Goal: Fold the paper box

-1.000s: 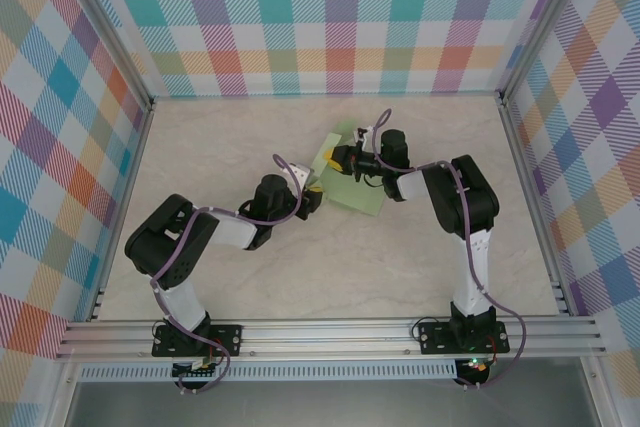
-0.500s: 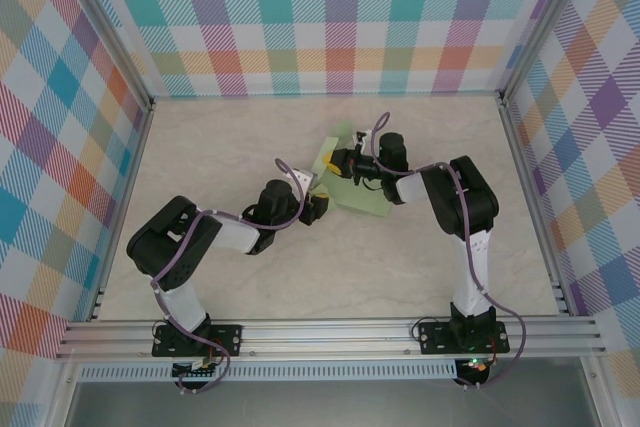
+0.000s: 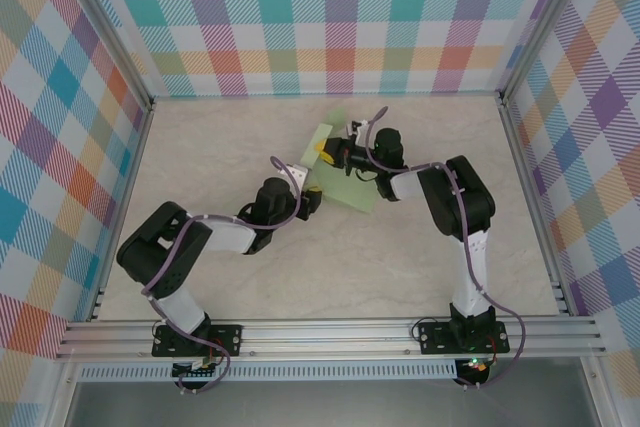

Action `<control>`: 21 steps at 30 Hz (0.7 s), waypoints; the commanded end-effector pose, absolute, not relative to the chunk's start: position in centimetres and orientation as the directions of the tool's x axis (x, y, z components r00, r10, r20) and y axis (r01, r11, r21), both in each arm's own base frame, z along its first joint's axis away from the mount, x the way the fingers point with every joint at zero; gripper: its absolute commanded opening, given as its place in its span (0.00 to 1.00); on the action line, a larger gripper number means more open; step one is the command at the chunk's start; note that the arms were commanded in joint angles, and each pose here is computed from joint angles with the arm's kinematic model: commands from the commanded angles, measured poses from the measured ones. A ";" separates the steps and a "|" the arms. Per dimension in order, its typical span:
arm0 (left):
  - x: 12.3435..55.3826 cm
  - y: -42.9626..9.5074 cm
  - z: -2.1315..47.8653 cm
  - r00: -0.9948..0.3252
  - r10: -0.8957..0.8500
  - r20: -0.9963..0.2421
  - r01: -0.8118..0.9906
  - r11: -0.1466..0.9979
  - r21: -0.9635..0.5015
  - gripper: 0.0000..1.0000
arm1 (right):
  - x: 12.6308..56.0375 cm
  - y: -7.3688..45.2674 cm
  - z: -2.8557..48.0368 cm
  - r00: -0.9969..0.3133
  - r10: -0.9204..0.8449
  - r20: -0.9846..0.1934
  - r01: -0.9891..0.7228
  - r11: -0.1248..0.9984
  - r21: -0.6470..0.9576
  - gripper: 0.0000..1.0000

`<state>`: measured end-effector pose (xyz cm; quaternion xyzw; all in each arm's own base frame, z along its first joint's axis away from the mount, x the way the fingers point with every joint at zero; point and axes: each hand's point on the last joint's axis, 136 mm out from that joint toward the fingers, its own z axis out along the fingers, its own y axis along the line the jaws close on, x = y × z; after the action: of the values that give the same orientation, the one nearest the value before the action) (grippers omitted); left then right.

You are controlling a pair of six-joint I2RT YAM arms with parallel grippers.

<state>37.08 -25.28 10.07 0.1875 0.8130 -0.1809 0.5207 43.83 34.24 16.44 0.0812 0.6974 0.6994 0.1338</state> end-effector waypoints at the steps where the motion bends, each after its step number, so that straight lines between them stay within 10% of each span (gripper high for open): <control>1: 37.6 -23.5 11.4 -0.365 0.165 -0.916 0.483 0.875 -0.035 0.51 | 45.0 35.7 18.9 -0.940 0.320 -0.119 -0.147 -0.064 0.987 0.05; 21: 40.2 -22.5 8.0 -0.422 0.107 -0.900 0.405 0.911 -0.081 0.41 | 44.5 35.6 11.8 -0.953 0.292 -0.085 -0.080 0.027 0.996 0.04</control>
<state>38.84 -21.57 5.99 0.1632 0.8470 -0.1317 0.4885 45.23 35.56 12.64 0.0943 0.6999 0.6950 0.1351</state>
